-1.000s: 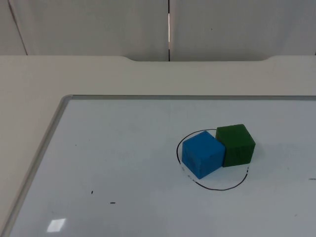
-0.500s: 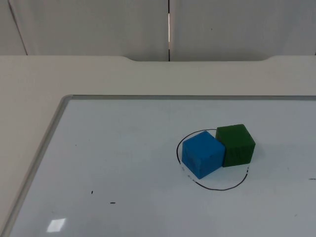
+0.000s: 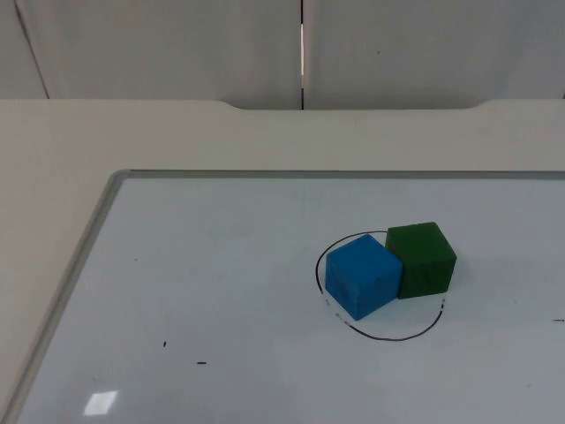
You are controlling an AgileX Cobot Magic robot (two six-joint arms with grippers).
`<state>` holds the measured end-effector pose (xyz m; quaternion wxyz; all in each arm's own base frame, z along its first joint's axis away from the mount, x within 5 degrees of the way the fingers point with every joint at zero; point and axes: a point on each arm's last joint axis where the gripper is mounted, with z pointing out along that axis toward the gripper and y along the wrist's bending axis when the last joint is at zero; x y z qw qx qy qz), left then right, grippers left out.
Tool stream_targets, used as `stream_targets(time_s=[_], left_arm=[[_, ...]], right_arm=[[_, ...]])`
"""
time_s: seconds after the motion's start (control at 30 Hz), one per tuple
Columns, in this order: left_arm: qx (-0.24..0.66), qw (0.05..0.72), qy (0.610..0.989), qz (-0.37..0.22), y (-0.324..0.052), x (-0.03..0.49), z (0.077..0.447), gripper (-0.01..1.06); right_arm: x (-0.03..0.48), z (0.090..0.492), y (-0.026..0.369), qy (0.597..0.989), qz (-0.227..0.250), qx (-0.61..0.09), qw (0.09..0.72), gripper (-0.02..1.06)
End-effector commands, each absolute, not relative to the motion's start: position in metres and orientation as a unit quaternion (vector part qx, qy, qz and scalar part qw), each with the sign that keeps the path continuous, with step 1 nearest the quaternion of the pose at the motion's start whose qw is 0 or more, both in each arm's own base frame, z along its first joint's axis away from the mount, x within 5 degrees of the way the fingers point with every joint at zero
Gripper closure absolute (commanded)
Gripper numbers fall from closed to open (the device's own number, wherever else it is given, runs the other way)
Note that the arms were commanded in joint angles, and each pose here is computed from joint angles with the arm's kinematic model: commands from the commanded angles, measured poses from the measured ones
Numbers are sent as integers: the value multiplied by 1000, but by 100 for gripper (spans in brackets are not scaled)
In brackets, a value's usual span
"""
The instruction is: Push the two cubes into the marked area.
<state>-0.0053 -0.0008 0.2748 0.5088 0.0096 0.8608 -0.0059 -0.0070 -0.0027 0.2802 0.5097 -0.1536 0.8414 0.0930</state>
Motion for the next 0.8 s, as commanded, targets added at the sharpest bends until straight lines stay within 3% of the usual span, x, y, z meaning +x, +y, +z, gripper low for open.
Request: stream_targets(time_s=[0.0,0.43,0.77], left_arm=[[6,513,858,-5,-1,-5,274,0],[6,513,858,-5,-1,-5,274,0],[6,513,858,-5,-1,-5,274,0]], right_arm=[[-7,280,-3,840,91,-157,512,-1],[-7,280,-3,840,90,-155,512,-1],[-7,280,-1,850,47,-79,519,-1]])
